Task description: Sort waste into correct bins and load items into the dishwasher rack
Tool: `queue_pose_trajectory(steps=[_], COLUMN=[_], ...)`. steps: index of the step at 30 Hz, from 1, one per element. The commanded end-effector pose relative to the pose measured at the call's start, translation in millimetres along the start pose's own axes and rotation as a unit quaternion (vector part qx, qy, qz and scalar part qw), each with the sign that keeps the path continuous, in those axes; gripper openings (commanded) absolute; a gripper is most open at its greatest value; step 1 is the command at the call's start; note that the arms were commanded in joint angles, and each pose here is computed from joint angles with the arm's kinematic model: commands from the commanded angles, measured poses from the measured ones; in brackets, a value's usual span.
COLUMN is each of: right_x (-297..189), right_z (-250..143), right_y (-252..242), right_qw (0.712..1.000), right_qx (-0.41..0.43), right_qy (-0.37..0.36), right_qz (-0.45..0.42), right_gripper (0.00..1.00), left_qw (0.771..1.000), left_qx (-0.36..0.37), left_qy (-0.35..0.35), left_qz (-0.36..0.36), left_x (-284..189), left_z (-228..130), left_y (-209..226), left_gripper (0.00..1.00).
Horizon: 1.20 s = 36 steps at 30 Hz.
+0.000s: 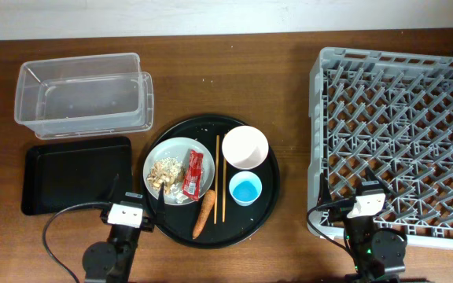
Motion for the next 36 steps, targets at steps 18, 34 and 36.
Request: queue_pose_trajectory(steps=[18, 34, 36], right_x=[0, -9, -7], right_z=[-3, 24, 45], right_y=[0, 3, 5], right_qw=[1.0, 0.996, 0.994], right_qx=[-0.003, 0.05, 0.05], right_qy=[0.005, 0.067, 0.097], right_qz=[0.002, -0.006, -0.01], right_gripper=[0.99, 0.98, 0.98], left_qw=[1.0, 0.995, 0.991], left_qx=[0.01, -0.07, -0.075], left_qy=[-0.002, 0.07, 0.095], left_qz=[-0.01, -0.028, -0.058], left_x=[0, 5, 16], left_z=[-1, 23, 42], left_y=[-2, 6, 9], left_gripper=[0.99, 0.99, 0.99])
Point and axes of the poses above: each gripper's point midway between its finger pads, its own x axis out along the fingers, its own y axis along the line the jaws close on, z = x × y, the point moved 9 cm from there along -x, back along the fingers, and after that the axes turned 8 degrees about x, right-handed, at the moved point
